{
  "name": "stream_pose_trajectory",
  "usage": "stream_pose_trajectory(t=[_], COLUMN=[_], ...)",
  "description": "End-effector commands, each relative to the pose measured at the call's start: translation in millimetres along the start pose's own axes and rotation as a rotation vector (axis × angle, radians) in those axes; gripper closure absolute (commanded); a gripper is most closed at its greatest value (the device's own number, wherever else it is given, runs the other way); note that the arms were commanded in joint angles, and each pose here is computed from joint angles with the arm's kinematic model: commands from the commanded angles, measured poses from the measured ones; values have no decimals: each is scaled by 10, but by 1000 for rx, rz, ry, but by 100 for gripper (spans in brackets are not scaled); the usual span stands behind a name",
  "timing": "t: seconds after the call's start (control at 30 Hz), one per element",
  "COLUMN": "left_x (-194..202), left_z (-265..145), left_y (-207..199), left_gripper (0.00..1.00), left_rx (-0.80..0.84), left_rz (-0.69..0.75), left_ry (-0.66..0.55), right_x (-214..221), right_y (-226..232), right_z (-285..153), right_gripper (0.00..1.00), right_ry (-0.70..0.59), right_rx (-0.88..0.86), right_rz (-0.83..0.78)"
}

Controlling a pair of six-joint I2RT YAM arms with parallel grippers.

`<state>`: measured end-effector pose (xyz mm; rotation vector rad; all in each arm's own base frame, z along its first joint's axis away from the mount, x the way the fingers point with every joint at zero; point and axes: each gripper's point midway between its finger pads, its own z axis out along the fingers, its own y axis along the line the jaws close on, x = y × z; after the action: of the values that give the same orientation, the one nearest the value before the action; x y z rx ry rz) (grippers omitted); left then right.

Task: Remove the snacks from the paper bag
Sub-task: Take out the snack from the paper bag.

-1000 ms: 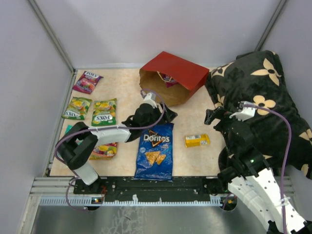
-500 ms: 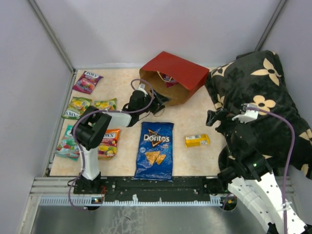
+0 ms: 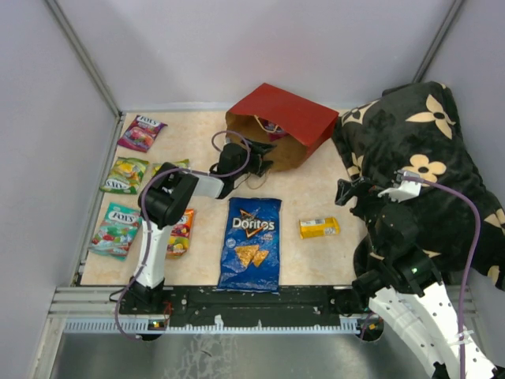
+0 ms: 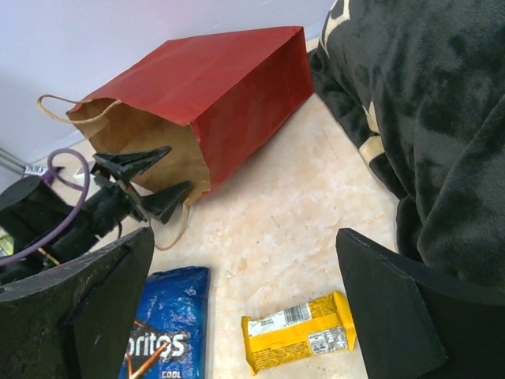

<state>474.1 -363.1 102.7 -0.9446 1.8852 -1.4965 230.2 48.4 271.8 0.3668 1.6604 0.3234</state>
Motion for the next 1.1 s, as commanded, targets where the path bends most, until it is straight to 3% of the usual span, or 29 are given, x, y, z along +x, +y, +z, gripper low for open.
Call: stream_pose_trajectory(t=[0.0, 0.23, 0.47, 0.73, 0.97, 1.07], left_x=[-129, -262, -528, -942, -1251, -1310], left_z=[289, 691, 823, 708, 895, 1027], left_y=[-118, -164, 32, 244, 30, 125], left_gripper=[22, 21, 21, 20, 20, 20], left_rx=[54, 1, -116, -244, -289, -318], left_rz=[-75, -19, 37, 246, 465, 484], left_ry=[-45, -86, -210, -392, -468, -460], right_x=[-18, -12, -14, 66, 59, 62], right_y=[-26, -84, -161, -103, -120, -139], right_z=[-13, -88, -165, -107, -134, -153], right_gripper=[1, 1, 1, 1, 1, 1], right_ry=[-12, -15, -15, 6, 5, 2], right_rx=[9, 18, 40, 17, 19, 21], right_rz=[19, 34, 45, 52, 49, 53])
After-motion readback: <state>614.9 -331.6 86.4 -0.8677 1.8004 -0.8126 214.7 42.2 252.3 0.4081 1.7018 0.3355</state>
